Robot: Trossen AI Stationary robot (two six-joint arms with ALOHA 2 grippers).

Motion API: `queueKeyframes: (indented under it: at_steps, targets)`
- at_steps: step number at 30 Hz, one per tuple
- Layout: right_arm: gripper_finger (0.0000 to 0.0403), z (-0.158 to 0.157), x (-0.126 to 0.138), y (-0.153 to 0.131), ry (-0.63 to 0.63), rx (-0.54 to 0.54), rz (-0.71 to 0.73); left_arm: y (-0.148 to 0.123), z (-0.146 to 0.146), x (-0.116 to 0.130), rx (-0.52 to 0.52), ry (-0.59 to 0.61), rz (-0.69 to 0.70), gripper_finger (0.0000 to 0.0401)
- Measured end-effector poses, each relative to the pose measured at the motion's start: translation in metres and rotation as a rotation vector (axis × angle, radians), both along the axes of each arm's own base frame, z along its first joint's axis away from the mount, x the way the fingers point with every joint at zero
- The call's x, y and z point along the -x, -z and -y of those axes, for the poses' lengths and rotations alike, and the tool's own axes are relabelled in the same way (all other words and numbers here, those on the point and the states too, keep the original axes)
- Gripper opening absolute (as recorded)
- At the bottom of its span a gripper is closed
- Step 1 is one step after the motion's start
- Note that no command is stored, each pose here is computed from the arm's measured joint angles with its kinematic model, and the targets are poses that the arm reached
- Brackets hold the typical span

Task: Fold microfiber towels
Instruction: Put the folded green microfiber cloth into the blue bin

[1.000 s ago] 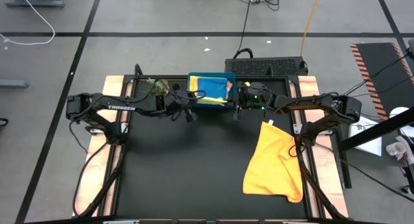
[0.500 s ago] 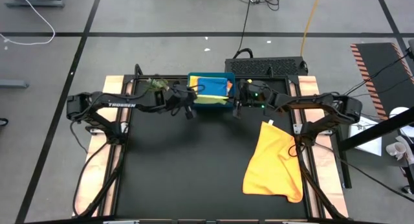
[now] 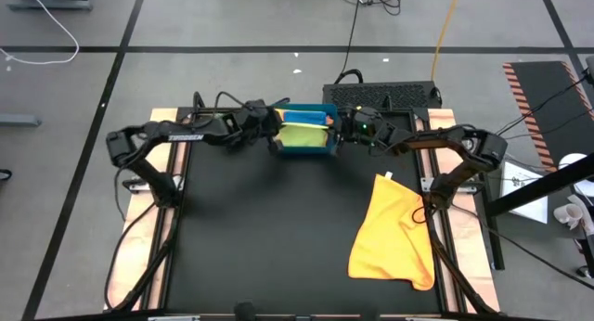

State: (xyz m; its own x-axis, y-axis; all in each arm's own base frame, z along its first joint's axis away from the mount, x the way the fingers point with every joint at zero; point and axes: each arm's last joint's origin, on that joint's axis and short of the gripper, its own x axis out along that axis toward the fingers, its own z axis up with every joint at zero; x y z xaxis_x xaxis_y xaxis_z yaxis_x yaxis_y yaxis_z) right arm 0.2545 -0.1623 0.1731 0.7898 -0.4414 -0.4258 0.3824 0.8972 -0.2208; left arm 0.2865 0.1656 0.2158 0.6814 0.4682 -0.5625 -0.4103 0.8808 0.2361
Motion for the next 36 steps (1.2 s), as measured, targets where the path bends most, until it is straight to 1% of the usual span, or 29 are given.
queueKeyframes:
  at_steps: [4,8,12,17,20,22,25,26,29,32,36]
  targets:
    - [0.0,0.009,0.001,0.007,0.027,0.014,0.004,0.023,-0.017,-0.006,-0.001,-0.018,-0.01,0.0006]
    - [0.0,0.026,-0.003,0.015,0.063,0.006,-0.013,0.036,-0.028,-0.009,-0.01,-0.045,0.001,0.0005]
    - [0.0,0.044,-0.014,0.024,0.085,-0.033,-0.049,0.038,-0.033,-0.006,-0.012,-0.076,-0.001,0.0006]
    - [0.0,0.063,-0.028,0.025,0.097,-0.086,-0.066,0.038,-0.045,0.002,-0.018,-0.126,-0.004,0.0008]
    - [0.0,0.069,-0.029,0.025,0.115,-0.105,-0.056,0.041,-0.054,0.006,-0.016,-0.138,0.001,0.0004]
    - [0.0003,0.07,-0.028,0.024,0.124,-0.112,-0.049,0.042,-0.057,0.009,0.001,-0.115,0.011,0.0008]
    - [0.0014,0.071,-0.026,0.024,0.147,-0.118,-0.055,0.041,-0.06,0.011,-0.007,-0.114,0.017,0.0036]
    - [0.0019,0.072,-0.024,0.024,0.167,-0.115,-0.061,0.042,-0.061,0.012,-0.016,-0.134,0.008,0.0049]
    - [0.0034,0.074,-0.022,0.028,0.192,-0.12,-0.074,0.041,-0.062,0.012,-0.025,-0.142,0.016,0.0087]
    - [0.0053,0.073,-0.024,0.023,0.169,-0.118,-0.041,0.04,-0.062,0.012,-0.032,-0.148,0.017,0.0124]
    - [0.0082,0.075,-0.025,0.022,0.169,-0.102,-0.017,0.037,-0.062,0.013,-0.025,-0.177,0.035,0.0163]
